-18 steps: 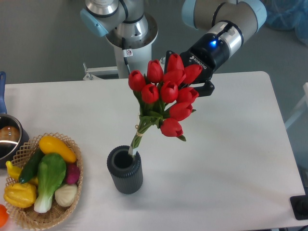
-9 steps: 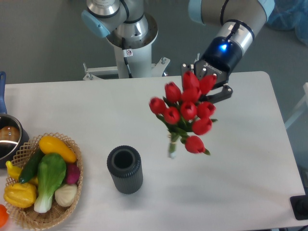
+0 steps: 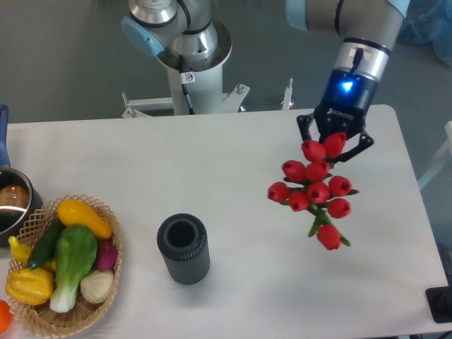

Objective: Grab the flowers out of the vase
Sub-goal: 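Carry the tulip bunch away from the vase and hold it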

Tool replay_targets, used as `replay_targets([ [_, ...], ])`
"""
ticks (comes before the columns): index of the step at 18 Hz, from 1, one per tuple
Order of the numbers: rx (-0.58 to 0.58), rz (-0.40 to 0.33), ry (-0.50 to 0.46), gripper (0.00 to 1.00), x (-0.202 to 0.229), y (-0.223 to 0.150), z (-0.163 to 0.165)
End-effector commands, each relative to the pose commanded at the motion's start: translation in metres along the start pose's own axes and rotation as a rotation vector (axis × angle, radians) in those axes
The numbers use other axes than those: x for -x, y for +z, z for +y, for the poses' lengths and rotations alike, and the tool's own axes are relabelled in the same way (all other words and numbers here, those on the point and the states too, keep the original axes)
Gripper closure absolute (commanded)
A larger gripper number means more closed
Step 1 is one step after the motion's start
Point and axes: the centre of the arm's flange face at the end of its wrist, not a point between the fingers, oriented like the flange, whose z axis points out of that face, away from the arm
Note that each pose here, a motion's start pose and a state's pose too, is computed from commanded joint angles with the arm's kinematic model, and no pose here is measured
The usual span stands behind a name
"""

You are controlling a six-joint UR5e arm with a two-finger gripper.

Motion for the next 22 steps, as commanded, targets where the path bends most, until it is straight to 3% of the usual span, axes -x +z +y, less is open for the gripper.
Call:
replay_targets([
  [2,0.02,0.013,-0.008,1.0,0.002,0.009,0.009],
  [5,0.144,0.019,0.015,1.0,-0.005,0.021,0.014],
  [10,0.266,0.024,0.066,1.0,-0.015,0.032,-0.01],
  [14,0.457,0.05,0.136,1.0,-0.025,0.052,-0.035],
  [17,0.536,0.043,0.178,1.0,-0.024,0.06,-0.047],
  [22,0.743,0.082,0.204,1.0,-0.03,0.079,-0.032],
])
